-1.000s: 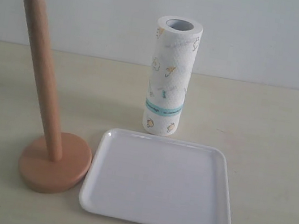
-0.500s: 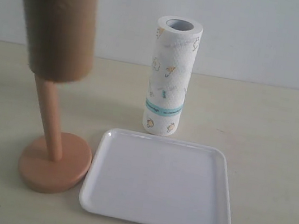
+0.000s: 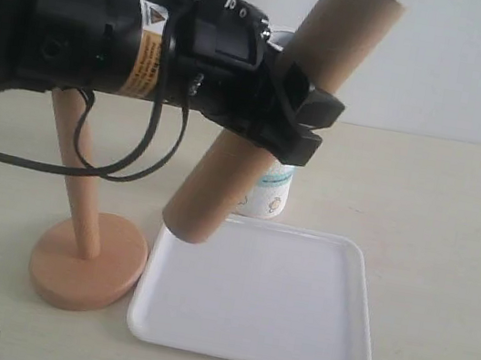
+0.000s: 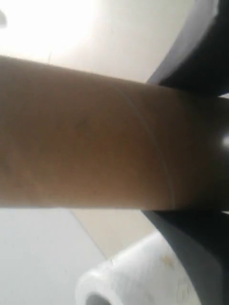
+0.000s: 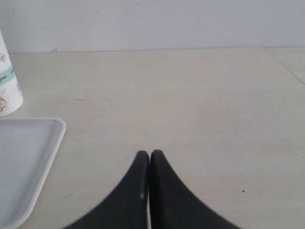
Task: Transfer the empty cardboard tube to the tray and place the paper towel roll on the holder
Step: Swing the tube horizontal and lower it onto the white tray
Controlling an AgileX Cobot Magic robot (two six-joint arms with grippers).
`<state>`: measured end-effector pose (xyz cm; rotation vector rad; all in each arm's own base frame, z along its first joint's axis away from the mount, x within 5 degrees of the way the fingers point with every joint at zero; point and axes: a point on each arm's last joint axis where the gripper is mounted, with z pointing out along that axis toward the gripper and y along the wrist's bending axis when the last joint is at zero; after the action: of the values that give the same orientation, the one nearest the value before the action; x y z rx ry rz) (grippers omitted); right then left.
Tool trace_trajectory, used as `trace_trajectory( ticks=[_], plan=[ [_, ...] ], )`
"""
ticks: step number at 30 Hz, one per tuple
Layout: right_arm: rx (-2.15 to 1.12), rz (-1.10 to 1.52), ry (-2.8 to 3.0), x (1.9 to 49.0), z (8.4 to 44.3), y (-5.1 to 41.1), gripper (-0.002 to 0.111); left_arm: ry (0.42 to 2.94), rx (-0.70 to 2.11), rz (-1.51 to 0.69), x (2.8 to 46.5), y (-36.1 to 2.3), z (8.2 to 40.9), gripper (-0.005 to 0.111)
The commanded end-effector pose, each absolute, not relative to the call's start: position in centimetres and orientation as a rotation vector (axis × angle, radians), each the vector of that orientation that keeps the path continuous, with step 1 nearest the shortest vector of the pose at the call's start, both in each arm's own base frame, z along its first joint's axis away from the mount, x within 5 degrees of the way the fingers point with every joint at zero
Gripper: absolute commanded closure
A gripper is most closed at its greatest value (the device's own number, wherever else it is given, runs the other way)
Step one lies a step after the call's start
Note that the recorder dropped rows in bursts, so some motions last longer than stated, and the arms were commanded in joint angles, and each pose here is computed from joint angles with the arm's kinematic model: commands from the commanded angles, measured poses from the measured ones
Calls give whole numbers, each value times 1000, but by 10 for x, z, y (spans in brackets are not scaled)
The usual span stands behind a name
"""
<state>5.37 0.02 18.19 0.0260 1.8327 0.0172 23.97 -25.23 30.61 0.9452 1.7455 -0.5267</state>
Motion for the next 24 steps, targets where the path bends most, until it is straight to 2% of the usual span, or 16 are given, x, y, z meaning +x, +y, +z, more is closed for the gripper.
trace_trajectory(
  ticks=[1,6,11,15,19,22,24],
  plan=[
    [21,14,1817,54,183,0,109,1723,931,-321,251,-248,300,103],
    [21,14,1817,54,183,0,109,1599,1047,-118,235,-263,302,103],
    [21,14,1817,54,183,0,109,1498,1185,115,217,-287,290,103],
    [21,14,1817,54,183,0,109,1603,1332,179,216,-302,266,103],
    [21,14,1817,54,183,0,109,1838,1522,294,221,-313,244,103],
    [21,14,1817,54,183,0,109,2004,1672,359,224,-322,235,103],
    [21,14,1817,54,183,0,109,2029,1710,393,229,-330,234,103]
  ],
)
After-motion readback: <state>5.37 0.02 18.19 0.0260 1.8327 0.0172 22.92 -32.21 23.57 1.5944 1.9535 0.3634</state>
